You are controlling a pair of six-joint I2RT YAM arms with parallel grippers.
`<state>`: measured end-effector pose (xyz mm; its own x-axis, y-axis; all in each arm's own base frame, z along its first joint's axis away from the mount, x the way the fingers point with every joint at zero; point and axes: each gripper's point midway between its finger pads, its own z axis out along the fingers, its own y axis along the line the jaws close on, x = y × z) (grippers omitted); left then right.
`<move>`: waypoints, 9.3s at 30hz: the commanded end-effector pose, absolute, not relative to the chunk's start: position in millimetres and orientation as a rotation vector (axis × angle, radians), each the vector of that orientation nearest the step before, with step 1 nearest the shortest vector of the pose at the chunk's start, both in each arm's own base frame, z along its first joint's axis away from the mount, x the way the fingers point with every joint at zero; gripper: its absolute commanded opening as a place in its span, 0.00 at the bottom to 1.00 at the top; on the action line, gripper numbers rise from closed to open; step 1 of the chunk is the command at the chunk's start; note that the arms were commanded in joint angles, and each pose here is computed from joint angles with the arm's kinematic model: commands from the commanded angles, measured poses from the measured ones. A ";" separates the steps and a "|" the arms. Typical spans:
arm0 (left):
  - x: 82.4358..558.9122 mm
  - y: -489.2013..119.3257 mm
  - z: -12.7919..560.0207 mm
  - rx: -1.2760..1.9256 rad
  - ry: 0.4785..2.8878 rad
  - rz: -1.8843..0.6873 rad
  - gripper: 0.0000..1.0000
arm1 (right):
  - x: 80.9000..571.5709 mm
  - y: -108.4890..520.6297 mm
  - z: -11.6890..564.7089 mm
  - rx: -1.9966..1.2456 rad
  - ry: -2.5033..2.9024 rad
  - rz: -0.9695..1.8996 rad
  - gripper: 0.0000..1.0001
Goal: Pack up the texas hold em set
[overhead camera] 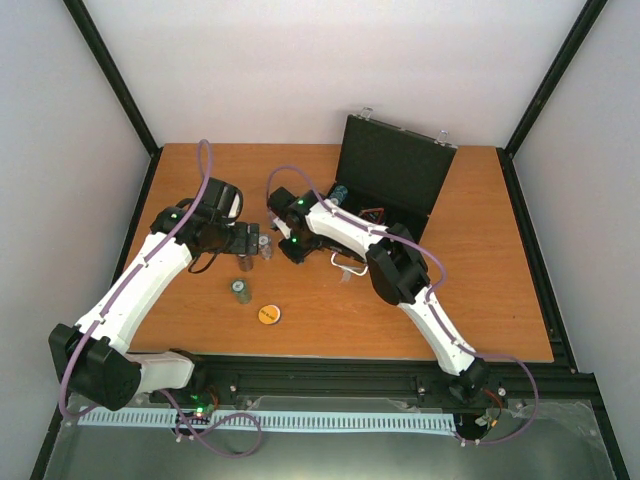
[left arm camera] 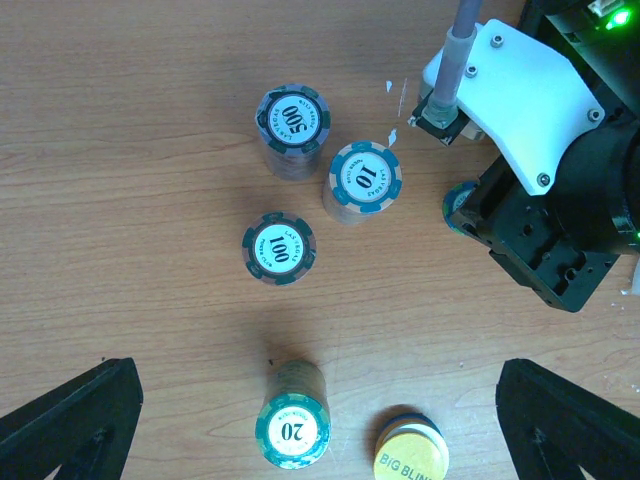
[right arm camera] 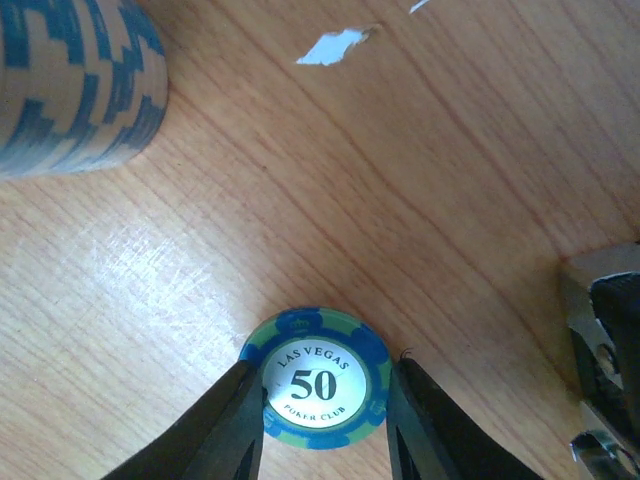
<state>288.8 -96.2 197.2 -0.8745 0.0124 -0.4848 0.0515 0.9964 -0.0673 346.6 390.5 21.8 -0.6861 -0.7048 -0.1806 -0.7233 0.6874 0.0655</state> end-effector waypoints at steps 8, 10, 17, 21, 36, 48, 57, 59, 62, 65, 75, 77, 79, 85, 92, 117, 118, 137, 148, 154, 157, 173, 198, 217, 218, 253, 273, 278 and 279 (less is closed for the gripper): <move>293.6 -97.6 201.9 0.061 2.609 -0.113 1.00 | 351.9 390.7 72.6 -1.140 2.691 0.182 0.36; 293.8 -98.1 201.3 0.061 2.611 -0.115 1.00 | 349.9 390.1 76.0 -1.143 2.693 0.189 0.36; 292.7 -98.2 199.6 0.060 2.615 -0.118 1.00 | 345.0 391.5 66.3 -1.174 2.710 0.212 0.62; 292.4 -98.2 199.9 0.057 2.616 -0.120 1.00 | 344.8 393.8 52.9 -1.166 2.735 0.218 0.71; 292.6 -99.4 199.3 0.050 2.619 -0.129 1.00 | 337.2 384.7 -2.0 -1.187 2.870 0.141 0.74; 290.6 -97.2 198.3 0.051 2.619 -0.119 1.00 | 322.8 375.7 -15.6 -1.206 2.935 0.139 0.39; 292.1 -97.6 200.6 0.056 2.612 -0.117 1.00 | 330.7 379.1 6.7 -1.180 2.883 0.143 0.36; 292.0 -97.3 200.4 0.058 2.612 -0.115 1.00 | 333.8 380.5 16.2 -1.174 2.862 0.145 0.36; 292.1 -97.1 199.6 0.060 2.613 -0.112 1.00 | 332.8 379.8 25.9 -1.184 2.853 0.151 0.34; 291.9 -97.0 199.8 0.060 2.613 -0.112 1.00 | 323.9 374.2 29.8 -1.196 2.876 0.156 0.31; 290.4 -98.3 196.6 0.050 2.616 -0.128 1.00 | 284.8 364.4 22.6 -1.190 2.919 0.220 0.27; 289.7 -98.6 195.7 0.046 2.617 -0.134 1.00 | 284.8 371.1 29.0 -1.190 2.878 0.254 0.26; 289.2 -98.8 195.5 0.043 2.617 -0.138 1.00 | 292.4 377.0 40.8 -1.167 2.820 0.268 0.26; 290.8 -97.8 197.3 0.039 2.609 -0.129 1.00 | 315.6 394.2 76.5 -1.102 2.659 0.319 0.32; 289.8 -96.8 195.4 0.033 2.610 -0.126 1.00 | 307.4 386.8 74.4 -1.095 2.648 0.300 0.70; 285.2 -96.2 192.4 0.017 2.610 -0.140 1.00 | 264.8 369.0 -1.1 -1.241 2.853 0.068 0.95; 284.9 -95.6 192.5 0.016 2.610 -0.137 1.00 | 263.9 366.9 -3.2 -1.241 2.862 0.065 0.91; 284.2 -94.6 185.4 0.014 2.626 -0.124 1.00 | 258.4 347.8 -33.5 -1.277 2.939 0.089 0.50; 283.2 -94.4 183.4 0.015 2.630 -0.124 1.00 | 256.0 340.6 -37.8 -1.260 2.956 0.070 0.22; 282.7 -94.0 183.2 0.012 2.625 -0.125 1.00 | 273.2 349.0 -2.4 -1.231 2.886 0.053 0.59; 282.6 -94.3 182.7 0.010 2.625 -0.129 1.00 | 283.9 356.9 15.1 -1.237 2.843 0.049 0.77; 281.8 -91.1 184.3 0.009 2.618 -0.110 1.00 | 290.7 362.0 -9.7 -1.259 2.899 0.035 0.75; 282.1 -92.1 180.2 0.019 2.629 -0.110 1.00 | 300.7 361.4 23.8 -1.226 2.849 0.016 0.38; 281.0 -93.2 179.1 0.010 2.630 -0.123 1.00 | 317.0 369.3 45.4 -1.200 2.804 0.056 0.90; 280.7 -93.4 179.3 0.011 2.631 -0.124 1.00 | 318.3 369.2 41.0 -1.200 2.815 0.055 0.93; 282.4 -92.5 179.1 0.032 2.633 -0.107 1.00 | 286.3 361.0 -19.8 -1.257 2.957 -0.063 0.64; 282.0 -91.9 177.8 0.027 2.636 -0.104 1.00 | 294.8 357.0 -0.1 -1.213 2.933 -0.028 0.41; 281.8 -92.0 177.9 0.027 2.635 -0.105 1.00 | 304.4 363.4 35.4 -1.187 2.878 -0.010 0.40; 281.8 -91.9 177.6 0.025 2.635 -0.105 1.00 | 305.9 364.1 41.2 -1.180 2.867 -0.007 0.41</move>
<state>278.7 -92.1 172.3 -0.8856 0.0091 -0.4643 0.0433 0.9971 -0.0631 300.5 369.4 21.6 -0.7022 -0.7114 -0.0288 -0.7118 0.7023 0.0079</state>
